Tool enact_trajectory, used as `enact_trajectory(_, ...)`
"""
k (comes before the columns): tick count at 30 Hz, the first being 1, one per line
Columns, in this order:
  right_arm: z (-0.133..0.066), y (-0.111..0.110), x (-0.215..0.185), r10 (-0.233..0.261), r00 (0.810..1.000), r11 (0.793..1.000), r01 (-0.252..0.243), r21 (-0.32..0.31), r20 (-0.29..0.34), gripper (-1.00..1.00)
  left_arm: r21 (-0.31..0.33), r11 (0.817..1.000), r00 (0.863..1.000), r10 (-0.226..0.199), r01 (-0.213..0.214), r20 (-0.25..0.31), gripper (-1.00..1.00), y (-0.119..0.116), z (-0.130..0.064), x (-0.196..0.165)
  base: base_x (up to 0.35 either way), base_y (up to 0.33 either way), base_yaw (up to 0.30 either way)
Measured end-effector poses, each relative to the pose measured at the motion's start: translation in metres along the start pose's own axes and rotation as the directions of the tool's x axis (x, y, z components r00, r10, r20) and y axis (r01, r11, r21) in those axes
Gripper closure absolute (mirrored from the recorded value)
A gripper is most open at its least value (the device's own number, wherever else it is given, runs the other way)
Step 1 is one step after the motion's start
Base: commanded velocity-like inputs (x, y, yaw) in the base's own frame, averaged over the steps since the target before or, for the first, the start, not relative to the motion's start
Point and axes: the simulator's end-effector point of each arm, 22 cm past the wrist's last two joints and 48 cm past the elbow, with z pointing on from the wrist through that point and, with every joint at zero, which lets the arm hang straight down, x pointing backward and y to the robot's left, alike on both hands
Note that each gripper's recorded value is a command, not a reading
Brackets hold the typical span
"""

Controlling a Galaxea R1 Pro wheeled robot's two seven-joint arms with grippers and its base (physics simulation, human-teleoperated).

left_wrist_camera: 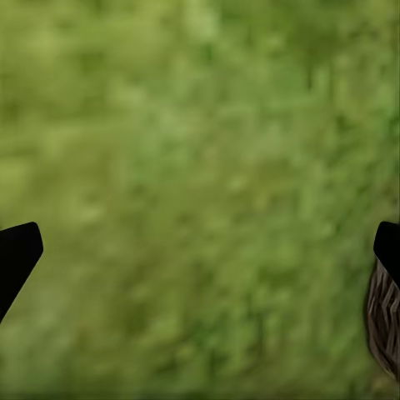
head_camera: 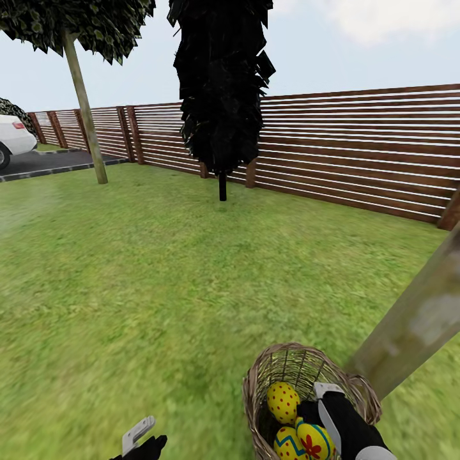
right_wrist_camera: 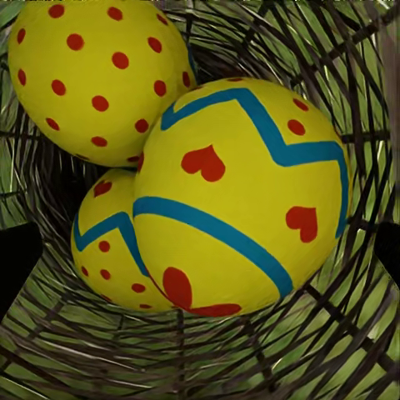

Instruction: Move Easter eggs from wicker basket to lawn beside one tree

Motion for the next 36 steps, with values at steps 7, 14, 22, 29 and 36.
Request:
enact_trajectory(7, 0.000, 0.000, -0.025, 0.002, 0.999, 1.000, -0.002, -0.001, 0.032, -1.00, 0.000, 1.000, 1.000, 0.000, 0.000, -0.001, -1.00, 0.003, 0.005, 0.004, 0.000, 0.000, 0.000)
enact_trajectory(14, 0.004, 0.001, -0.037, 0.004, 0.999, 1.000, -0.004, -0.004, 0.053, -1.00, 0.000, 1.000, 1.000, 0.000, 0.000, 0.000, -1.00, 0.007, 0.012, 0.008, 0.000, 0.000, 0.000)
enact_trajectory(22, 0.007, -0.002, -0.037, 0.004, 0.998, 1.000, -0.005, 0.007, 0.055, -1.00, -0.001, 1.000, 1.000, 0.000, 0.000, 0.000, -1.00, 0.009, 0.016, 0.010, 0.000, 0.000, 0.000)
enact_trajectory(29, 0.015, -0.003, -0.032, 0.008, 0.998, 1.000, -0.008, 0.014, 0.055, -1.00, -0.002, 1.000, 1.000, 0.000, 0.000, 0.000, -1.00, 0.012, 0.023, 0.014, 0.000, 0.000, 0.000)
enact_trajectory(36, 0.022, -0.013, -0.028, 0.010, 0.998, 0.998, -0.014, 0.057, 0.059, -1.00, 0.000, 1.000, 1.000, 0.000, 0.000, -0.001, -1.00, 0.015, 0.030, 0.020, 0.000, 0.000, 0.000)
